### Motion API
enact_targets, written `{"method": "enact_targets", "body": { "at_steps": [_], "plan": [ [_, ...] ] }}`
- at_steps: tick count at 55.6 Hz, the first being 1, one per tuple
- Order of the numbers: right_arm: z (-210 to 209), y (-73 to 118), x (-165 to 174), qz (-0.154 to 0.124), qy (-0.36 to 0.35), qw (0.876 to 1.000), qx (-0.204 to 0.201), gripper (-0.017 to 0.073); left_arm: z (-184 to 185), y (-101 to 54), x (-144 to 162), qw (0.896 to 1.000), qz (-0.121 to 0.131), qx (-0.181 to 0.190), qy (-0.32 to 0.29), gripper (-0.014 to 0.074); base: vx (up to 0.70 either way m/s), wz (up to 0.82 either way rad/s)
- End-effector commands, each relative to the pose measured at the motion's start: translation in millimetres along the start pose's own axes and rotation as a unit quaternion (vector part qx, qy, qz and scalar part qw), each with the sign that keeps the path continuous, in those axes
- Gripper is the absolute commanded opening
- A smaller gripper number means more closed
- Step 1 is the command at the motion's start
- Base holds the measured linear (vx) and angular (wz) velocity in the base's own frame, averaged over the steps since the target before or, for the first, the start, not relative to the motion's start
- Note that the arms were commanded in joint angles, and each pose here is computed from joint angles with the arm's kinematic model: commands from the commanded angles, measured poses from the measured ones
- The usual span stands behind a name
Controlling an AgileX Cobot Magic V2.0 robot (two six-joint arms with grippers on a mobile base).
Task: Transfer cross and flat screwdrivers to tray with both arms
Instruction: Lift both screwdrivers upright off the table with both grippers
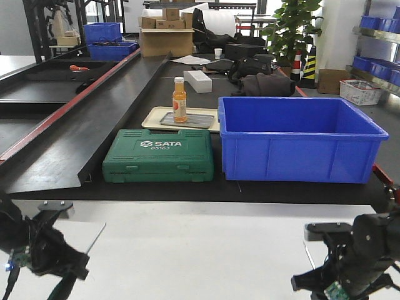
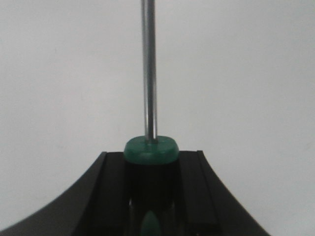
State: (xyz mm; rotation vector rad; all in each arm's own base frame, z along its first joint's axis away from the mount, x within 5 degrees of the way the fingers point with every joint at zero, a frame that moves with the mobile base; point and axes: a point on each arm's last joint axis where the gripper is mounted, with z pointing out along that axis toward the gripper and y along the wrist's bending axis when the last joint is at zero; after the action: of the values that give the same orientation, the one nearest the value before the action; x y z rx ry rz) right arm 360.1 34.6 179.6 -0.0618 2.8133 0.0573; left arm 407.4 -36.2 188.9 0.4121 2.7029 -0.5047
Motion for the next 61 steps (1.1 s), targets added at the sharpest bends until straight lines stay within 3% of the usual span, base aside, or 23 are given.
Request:
{"method": "enact_targets", "body": {
  "at_steps": [1, 10, 18, 25, 32, 39, 48, 61],
  "plan": [
    [-66.6, 6.8, -15.3, -0.014, -0.119, 0.993, -0.013, -0.0009, -58.7, -35.7, -25.4, 0.993, 0.018, 0.002, -0.117, 0.0, 0.0, 0.0],
    [-130.8, 28.7, -13.6, -0.047, -0.234, 0.97, -0.033, -0.0008, -107.9, -74.5, -36.4, 0.975, 0.048, -0.007, -0.219, 0.0, 0.0, 0.0],
    [-180.7, 56.1, -6.1, -0.077, -0.337, 0.936, -0.069, -0.0008, -152.6, -109.4, -37.6, 0.95, 0.07, -0.012, -0.304, 0.0, 0.0, 0.0],
    [-208.8, 65.9, -1.6, -0.057, -0.4, 0.909, -0.101, -0.0008, -190.5, -128.9, -31.9, 0.926, 0.055, -0.013, -0.374, 0.0, 0.0, 0.0],
    [-223.6, 66.4, -2.3, -0.049, -0.427, 0.896, -0.11, -0.0008, -220.4, -137.9, -18.5, 0.906, 0.056, -0.022, -0.419, 0.0001, 0.0, 0.0],
    [-249.4, 67.2, -9.8, -0.05, -0.45, 0.884, -0.114, -0.0008, -232.5, -143.4, -5.1, 0.901, 0.06, -0.022, -0.429, 0.0001, 0.0, 0.0],
    [-272.0, 67.5, -14.5, -0.065, -0.47, 0.873, -0.11, -0.0008, -231.1, -145.1, 3.5, 0.908, 0.044, -0.007, -0.417, 0.0001, 0.0, 0.0],
    [-273.6, 67.9, -14.9, -0.065, -0.475, 0.871, -0.113, -0.0008, -231.1, -145.4, 4.2, 0.908, 0.038, -0.004, -0.416, 0.0001, 0.0, 0.0]
  ]
}}
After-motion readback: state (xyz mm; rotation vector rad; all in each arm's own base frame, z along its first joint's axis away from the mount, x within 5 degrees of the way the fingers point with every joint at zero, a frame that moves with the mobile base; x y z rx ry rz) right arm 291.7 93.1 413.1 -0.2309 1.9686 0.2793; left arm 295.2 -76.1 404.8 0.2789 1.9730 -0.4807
